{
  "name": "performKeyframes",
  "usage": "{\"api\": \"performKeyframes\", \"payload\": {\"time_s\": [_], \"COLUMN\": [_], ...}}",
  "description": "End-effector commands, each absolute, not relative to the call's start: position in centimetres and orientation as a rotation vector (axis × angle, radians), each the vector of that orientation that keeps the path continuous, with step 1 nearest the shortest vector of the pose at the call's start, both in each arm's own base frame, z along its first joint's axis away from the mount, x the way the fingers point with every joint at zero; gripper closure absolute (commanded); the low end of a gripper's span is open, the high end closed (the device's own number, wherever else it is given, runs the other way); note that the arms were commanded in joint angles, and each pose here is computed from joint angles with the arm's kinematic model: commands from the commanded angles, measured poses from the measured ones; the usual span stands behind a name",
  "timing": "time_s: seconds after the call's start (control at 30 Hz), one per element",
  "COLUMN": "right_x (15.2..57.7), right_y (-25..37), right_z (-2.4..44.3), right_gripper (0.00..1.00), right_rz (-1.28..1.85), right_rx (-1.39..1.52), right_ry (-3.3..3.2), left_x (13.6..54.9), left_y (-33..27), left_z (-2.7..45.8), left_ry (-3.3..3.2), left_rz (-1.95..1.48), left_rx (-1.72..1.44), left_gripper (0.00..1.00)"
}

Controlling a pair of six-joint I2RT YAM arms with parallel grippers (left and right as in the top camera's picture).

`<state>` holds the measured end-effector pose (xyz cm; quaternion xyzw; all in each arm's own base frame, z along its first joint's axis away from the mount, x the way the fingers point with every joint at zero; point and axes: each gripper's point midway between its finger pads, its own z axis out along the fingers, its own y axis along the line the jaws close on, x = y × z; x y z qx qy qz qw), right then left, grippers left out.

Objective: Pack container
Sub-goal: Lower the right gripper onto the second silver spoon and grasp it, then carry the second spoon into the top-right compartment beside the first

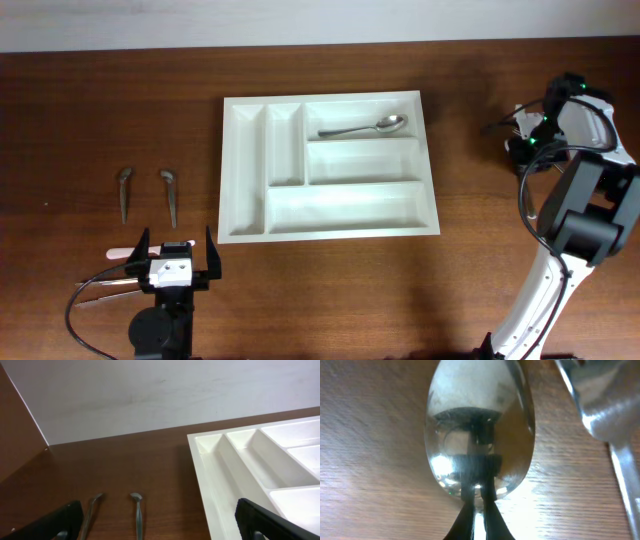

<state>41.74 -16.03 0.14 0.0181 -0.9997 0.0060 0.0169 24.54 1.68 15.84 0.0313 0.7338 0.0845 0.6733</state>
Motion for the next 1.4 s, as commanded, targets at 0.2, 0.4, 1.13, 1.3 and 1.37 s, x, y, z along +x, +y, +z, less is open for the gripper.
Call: {"api": "performKeyframes", "payload": {"time_s": [0.2,0.4,1.13,1.3,1.37], "right_x": [49.5,53.6,54.8,54.3,54.3], "right_y": [-10.1,-6.0,13.5,15.6,15.7], "right_z": [8.7,15.1,17.7,17.5,17.5], "right_gripper": [0.96,0.96,0.96,0.96,0.96], "right_rz": [-0.181,-0.416,-0.771,-0.703,-0.669], "right_rx": [-0.369,-0.571,-1.888,-2.076,-2.128], "right_ry": [-3.310,-3.438,-2.718,-2.656,-2.667], "left_x": [24.5,24.5,24.5,24.5,24.5], "left_y": [2.0,2.0,2.0,2.0,2.0], "left_z": [15.8,15.8,15.8,15.8,15.8], "left_ry": [1.648,1.648,1.648,1.648,1.648], "left_rz": [0.197,0.197,0.197,0.197,0.197], "left_rx": [0.049,0.049,0.049,0.049,0.049], "left_gripper": [0.01,0.01,0.01,0.01,0.01]}}
